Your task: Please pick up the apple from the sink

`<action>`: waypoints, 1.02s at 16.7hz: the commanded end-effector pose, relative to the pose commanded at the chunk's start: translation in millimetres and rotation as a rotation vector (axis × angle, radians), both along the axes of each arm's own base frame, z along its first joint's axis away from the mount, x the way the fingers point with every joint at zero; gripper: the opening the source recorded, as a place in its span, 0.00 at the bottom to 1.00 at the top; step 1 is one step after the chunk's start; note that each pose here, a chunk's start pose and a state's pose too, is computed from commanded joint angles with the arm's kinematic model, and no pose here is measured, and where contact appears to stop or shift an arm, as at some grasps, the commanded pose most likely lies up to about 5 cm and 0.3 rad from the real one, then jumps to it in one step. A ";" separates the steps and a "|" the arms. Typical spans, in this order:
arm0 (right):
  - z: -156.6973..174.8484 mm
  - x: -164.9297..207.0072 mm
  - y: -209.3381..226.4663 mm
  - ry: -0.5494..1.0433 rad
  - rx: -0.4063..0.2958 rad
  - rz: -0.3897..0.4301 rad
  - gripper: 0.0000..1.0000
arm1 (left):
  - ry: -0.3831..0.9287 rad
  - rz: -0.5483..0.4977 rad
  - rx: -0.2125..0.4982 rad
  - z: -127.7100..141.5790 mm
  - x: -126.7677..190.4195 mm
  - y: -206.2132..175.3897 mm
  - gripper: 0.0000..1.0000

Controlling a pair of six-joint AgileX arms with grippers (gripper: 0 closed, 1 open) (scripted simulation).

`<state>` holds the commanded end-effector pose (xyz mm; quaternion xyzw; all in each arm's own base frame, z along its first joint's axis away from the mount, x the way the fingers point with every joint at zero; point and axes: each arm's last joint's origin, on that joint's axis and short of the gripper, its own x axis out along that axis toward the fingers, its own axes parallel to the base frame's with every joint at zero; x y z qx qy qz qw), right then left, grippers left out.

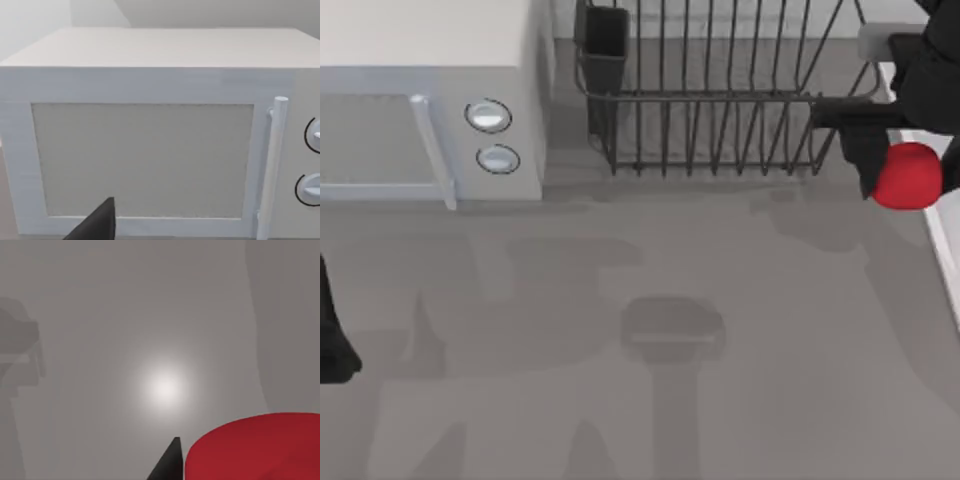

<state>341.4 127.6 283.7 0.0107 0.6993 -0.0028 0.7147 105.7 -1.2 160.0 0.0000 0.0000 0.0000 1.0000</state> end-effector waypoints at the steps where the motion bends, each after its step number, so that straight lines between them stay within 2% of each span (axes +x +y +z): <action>1: -1.5 -16.1 19.1 0.004 -0.001 0.001 0.00 | 0.000 0.000 0.000 0.0 0.0 0.0 1.00; 4: -6.9 -64.3 61.9 0.013 -0.004 0.005 0.00 | 0.000 0.000 0.000 0.0 0.0 0.0 1.00; 8: -12.8 -108.7 88.0 0.021 -0.010 0.008 0.00 | 0.000 0.000 0.000 0.0 0.0 0.0 1.00; 15: -15.3 -113.0 90.5 0.026 -0.013 0.005 0.00 | 0.000 0.000 0.000 0.0 0.0 0.0 1.00; 17: -26.4 -112.2 91.4 0.031 -0.018 0.005 0.00 | 0.000 0.000 0.000 0.0 0.0 0.0 1.00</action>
